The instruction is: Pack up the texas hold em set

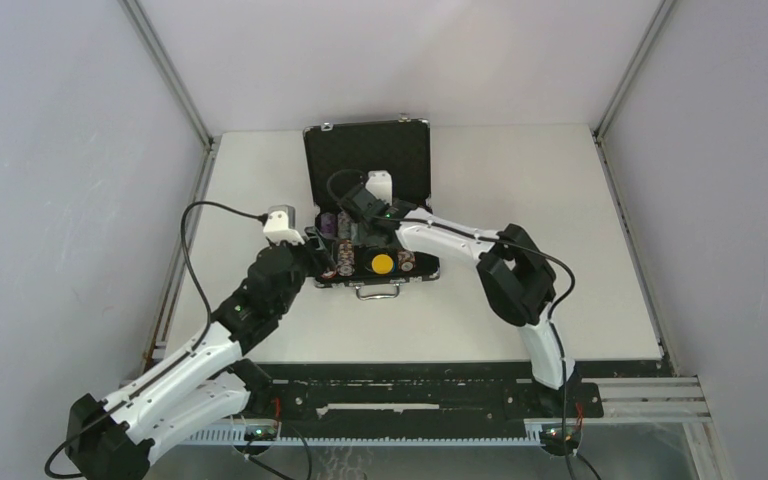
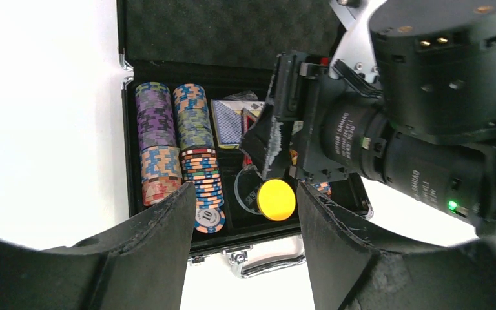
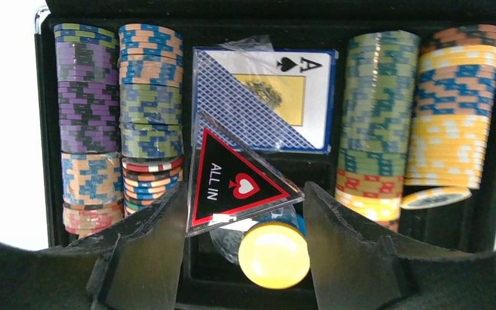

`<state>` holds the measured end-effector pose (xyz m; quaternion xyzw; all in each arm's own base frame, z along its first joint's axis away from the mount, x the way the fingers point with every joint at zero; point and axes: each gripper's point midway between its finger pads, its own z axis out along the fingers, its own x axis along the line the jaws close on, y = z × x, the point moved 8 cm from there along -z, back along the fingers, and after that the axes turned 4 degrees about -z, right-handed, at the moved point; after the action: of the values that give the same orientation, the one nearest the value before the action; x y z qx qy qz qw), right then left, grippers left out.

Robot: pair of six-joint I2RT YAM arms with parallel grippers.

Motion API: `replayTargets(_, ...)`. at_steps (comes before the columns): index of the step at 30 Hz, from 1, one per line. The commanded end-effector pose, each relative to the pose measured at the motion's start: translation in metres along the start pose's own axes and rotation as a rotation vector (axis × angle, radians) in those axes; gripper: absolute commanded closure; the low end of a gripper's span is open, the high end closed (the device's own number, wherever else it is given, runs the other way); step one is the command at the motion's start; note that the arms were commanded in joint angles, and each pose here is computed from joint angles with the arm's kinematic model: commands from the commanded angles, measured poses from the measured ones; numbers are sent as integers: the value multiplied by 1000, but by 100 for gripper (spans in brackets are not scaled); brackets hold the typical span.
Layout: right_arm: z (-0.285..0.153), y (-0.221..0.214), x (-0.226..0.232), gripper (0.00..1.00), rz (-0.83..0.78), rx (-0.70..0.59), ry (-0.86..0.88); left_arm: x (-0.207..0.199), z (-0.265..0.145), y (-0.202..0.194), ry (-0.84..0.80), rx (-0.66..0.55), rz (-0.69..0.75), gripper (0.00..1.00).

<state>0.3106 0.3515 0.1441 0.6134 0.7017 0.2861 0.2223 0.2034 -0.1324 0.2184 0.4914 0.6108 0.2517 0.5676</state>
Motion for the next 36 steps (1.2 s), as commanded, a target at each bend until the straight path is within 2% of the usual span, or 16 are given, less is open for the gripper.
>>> replayTargets(1,3,24,17,57,-16,-52,53,4,2,-1,18,-26,-15,37)
replayTargets(3,9,29,21,49,-9,-44,66,3,4,-3,15,-12,-11,37)
replayTargets(6,11,36,24,18,-7,-55,74,2,4,-3,1,-6,-13,37)
replayTargets(7,10,37,23,12,-11,-63,72,2,3,-3,-1,-9,-13,37)
replayTargets(9,8,39,18,8,-14,-78,59,2,3,-2,3,-14,-13,37)
replayTargets(14,3,43,-3,8,22,-91,43,2,5,-3,2,-11,-12,37)
replayTargets(15,3,43,-7,11,32,-92,35,2,6,-4,2,-10,-11,37)
replayTargets(19,-2,46,-22,46,76,-117,15,2,7,-5,4,-9,-10,37)
replayTargets(20,-4,49,-27,56,90,-137,8,2,8,-6,4,-10,-9,37)
replayTargets(23,-9,59,-42,100,97,-193,30,3,10,-4,7,-40,-23,37)
replayTargets(26,-14,75,-56,100,28,-245,183,3,13,-2,-9,-54,-57,33)
replayTargets(28,-13,88,-74,100,48,-279,190,4,15,0,-14,-53,-77,29)
replayTargets(31,-3,108,-104,88,39,-333,96,10,15,3,24,-64,-59,29)
replayTargets(33,2,120,-119,65,13,-374,28,14,14,4,55,-70,-40,29)
replayTargets(34,5,125,-123,50,-13,-400,23,17,13,5,70,-78,-35,29)
replayTargets(36,14,135,-129,37,-30,-425,34,19,11,5,81,-87,-30,29)
